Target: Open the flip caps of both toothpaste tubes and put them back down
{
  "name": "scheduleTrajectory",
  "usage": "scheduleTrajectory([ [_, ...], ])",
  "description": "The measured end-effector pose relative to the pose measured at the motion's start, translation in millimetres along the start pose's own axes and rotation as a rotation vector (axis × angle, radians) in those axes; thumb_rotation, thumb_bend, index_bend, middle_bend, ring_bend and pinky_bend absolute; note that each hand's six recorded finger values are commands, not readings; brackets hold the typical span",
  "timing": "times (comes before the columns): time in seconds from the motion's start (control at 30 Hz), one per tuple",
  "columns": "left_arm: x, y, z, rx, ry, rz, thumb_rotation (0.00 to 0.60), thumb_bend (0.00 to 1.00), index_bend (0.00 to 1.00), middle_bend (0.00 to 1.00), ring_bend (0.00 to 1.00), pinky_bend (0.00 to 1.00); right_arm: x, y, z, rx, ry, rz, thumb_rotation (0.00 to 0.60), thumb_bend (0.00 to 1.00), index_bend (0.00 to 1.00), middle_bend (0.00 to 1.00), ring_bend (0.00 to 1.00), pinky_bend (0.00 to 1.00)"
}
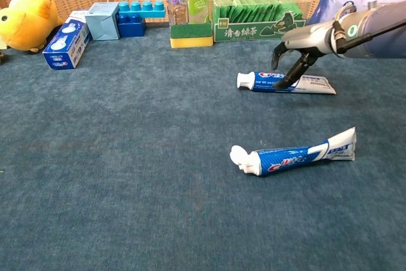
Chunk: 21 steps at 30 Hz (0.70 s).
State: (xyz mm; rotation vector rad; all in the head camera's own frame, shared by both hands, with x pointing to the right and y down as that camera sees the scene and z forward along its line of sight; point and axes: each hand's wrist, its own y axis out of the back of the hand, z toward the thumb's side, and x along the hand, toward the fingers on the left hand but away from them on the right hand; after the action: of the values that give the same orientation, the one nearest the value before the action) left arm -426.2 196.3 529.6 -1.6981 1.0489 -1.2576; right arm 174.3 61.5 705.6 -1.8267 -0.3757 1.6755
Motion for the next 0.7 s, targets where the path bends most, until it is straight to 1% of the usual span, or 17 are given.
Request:
scheduleTrajectory([
  [0.13, -0.9, -0.3, -2.2, 0.003, 0.007, -0.004, 0.6, 0.37, 0.22, 0.1, 0.09, 0.24, 1.4, -4.2, 3.6, 0.037, 0.01, 0.029, 0.345, 0.34, 0.21, 0.1, 0.02, 0.2],
  [0.27, -0.2, -0.9, -2.3, 0.002, 0.006, -0.005, 0.6, 0.37, 0.22, 0.1, 0.09, 0.24, 9.9, -8.1, 9.4, 0.058, 0.032, 0.044, 0.345, 0.35, 0.21, 0.11, 0.02, 0.2],
  [0.43, 1.0, -2.3, 0.8, 0.0, -0.006, -0.007, 0.6, 0.37, 0.21, 0.09, 0.09, 0.24, 22.4, -12.3, 16.2, 0.073, 0.062, 0.051, 0.346, 0.35, 0.22, 0.11, 0.03, 0.2],
  [0.5, 1.4, -2.4, 1.3, -0.002, -0.006, -0.007, 0.6, 0.37, 0.21, 0.09, 0.09, 0.23, 27.1, -12.3, 18.0, 0.081, 0.076, 0.041, 0.346, 0.35, 0.23, 0.12, 0.03, 0.2],
  [0.53, 1.4, -2.3, 1.5, -0.002, -0.007, -0.007, 0.6, 0.37, 0.21, 0.09, 0.09, 0.23, 28.4, -11.5, 18.2, 0.084, 0.08, 0.034, 0.351, 0.35, 0.23, 0.12, 0.03, 0.2],
  [0.7, -1.4, -1.1, 0.3, 0.0, -0.002, -0.005, 0.6, 0.37, 0.21, 0.09, 0.09, 0.23, 30.9, -3.9, 15.0, 0.096, 0.097, -0.025, 0.432, 0.33, 0.24, 0.13, 0.05, 0.21],
])
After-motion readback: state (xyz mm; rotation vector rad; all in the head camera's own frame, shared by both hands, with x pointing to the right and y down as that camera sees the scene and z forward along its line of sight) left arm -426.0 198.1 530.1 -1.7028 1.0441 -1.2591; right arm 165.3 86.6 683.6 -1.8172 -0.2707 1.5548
